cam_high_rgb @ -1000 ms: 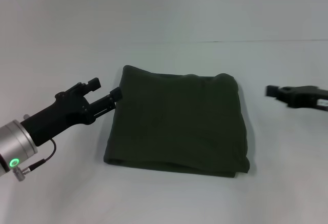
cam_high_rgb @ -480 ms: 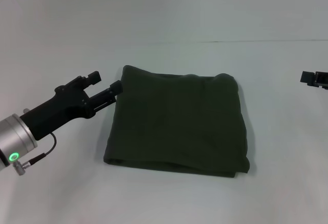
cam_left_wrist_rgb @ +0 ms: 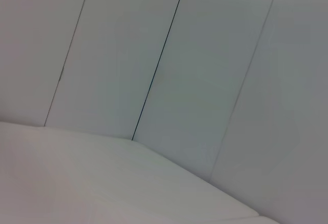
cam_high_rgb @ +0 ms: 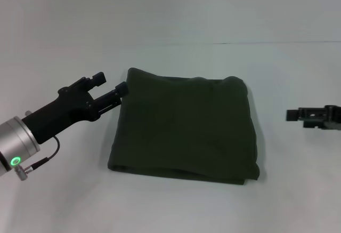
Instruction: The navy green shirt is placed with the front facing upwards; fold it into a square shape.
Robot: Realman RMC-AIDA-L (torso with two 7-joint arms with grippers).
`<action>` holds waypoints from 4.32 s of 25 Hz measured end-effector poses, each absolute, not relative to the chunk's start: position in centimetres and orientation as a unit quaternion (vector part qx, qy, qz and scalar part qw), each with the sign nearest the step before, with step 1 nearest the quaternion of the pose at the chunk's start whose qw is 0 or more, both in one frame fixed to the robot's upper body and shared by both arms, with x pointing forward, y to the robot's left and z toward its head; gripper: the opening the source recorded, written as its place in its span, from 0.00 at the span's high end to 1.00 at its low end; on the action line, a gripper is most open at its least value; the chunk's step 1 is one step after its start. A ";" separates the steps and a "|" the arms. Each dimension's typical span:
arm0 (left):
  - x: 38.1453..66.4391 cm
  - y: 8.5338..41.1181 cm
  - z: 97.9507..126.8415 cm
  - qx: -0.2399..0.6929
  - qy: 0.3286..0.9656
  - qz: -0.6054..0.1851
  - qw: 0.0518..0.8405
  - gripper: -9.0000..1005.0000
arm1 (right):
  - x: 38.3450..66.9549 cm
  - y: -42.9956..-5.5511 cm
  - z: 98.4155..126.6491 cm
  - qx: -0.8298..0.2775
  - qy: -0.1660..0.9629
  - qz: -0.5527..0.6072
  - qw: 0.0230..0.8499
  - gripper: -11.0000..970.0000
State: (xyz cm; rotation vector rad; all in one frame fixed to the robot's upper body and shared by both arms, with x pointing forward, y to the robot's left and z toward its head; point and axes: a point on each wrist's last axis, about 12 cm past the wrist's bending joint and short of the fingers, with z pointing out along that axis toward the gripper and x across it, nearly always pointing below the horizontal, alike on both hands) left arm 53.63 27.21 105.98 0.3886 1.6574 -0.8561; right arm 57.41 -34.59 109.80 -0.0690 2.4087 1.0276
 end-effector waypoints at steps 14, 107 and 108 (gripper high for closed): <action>53.6 27.2 106.0 0.165 0.709 -0.368 0.578 0.21 | 58.5 -30.0 107.5 -0.003 0.894 0.394 0.215 0.04; 53.9 27.4 105.9 0.149 0.712 -0.361 0.584 0.20 | 60.4 -31.4 108.1 -0.014 0.885 0.312 0.346 0.47; 54.0 27.5 106.1 0.149 0.709 -0.363 0.586 0.20 | 60.1 -31.8 108.3 -0.015 0.878 0.318 0.357 0.42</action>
